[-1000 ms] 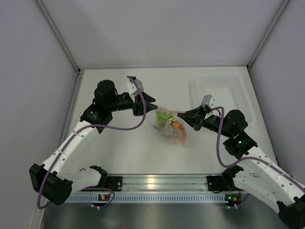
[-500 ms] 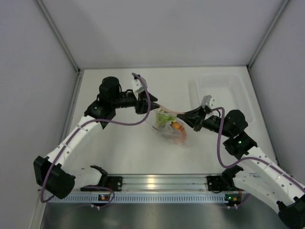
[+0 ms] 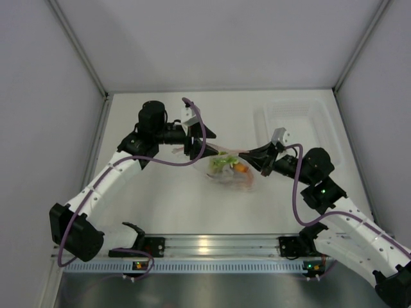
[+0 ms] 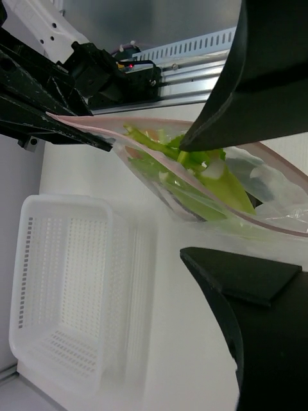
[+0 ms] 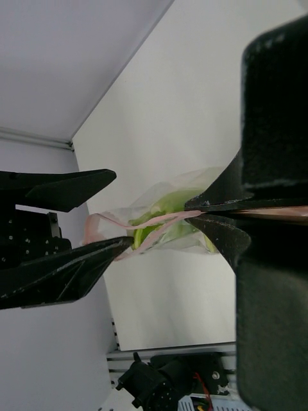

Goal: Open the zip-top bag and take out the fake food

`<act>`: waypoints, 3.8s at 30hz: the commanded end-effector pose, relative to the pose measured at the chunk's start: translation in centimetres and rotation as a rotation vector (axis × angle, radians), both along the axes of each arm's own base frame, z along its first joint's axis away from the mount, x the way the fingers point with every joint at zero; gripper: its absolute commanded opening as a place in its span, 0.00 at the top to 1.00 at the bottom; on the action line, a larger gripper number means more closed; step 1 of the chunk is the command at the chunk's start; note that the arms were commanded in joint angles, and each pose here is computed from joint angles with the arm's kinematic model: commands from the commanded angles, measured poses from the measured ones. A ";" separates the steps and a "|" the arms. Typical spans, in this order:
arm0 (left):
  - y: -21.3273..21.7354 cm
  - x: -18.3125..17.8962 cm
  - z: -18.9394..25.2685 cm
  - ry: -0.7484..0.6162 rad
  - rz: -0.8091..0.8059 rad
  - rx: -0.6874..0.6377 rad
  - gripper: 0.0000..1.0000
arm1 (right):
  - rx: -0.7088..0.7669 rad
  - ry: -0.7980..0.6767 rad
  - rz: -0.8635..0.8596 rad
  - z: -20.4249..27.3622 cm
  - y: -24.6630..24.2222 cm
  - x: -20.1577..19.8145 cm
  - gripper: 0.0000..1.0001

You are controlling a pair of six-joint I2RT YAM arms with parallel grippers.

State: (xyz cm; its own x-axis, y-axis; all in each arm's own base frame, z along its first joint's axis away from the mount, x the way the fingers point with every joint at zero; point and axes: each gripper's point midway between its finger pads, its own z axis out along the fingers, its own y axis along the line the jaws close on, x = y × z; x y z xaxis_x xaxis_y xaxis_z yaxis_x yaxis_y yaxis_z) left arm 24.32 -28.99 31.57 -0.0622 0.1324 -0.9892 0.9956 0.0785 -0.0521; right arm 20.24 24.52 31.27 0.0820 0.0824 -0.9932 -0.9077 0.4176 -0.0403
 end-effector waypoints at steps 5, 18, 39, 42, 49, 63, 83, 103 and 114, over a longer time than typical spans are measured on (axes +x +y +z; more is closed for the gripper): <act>0.0 -0.3 2.7 -0.075 -0.007 -0.029 0.27 | 0.042 -0.085 -0.029 3.0 -0.5 0.4 1.00; 0.2 0.3 2.0 -0.063 0.029 0.004 0.63 | 0.051 -0.099 -0.015 3.4 -0.5 0.0 1.00; 0.7 4.6 4.6 -0.089 0.374 0.015 1.00 | 0.056 -0.014 -0.127 3.2 -0.5 3.2 1.00; 1.6 6.8 5.2 -0.060 0.534 0.005 1.00 | 0.098 0.087 -0.266 3.6 -1.6 5.4 0.73; 4.1 10.2 7.3 0.028 0.823 -0.080 1.00 | 0.221 0.334 -0.570 4.0 -4.9 9.0 0.45; 3.2 11.3 6.0 0.320 0.998 -0.361 1.00 | 0.472 0.769 -0.320 4.0 3.9 9.6 0.43; -2.5 10.8 4.8 0.413 0.861 -0.425 1.00 | 0.264 0.711 -0.558 1.6 2.1 12.6 0.44; 7.4 12.0 5.7 0.156 1.315 -0.324 1.00 | 0.001 0.677 -1.030 -9.1 -11.9 12.4 1.00; 4.2 10.8 5.2 0.254 1.135 -0.329 1.00 | 0.049 0.707 -0.833 -8.5 -10.1 12.5 0.89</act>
State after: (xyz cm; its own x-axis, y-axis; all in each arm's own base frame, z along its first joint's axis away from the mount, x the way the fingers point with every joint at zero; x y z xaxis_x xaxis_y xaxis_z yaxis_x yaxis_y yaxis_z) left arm 34.39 -26.84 32.51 -0.2698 -0.2857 -0.9196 0.3401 0.8652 -0.3685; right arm 32.40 15.97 24.19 -0.4482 0.3430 -0.8255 -0.1750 0.8720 0.4572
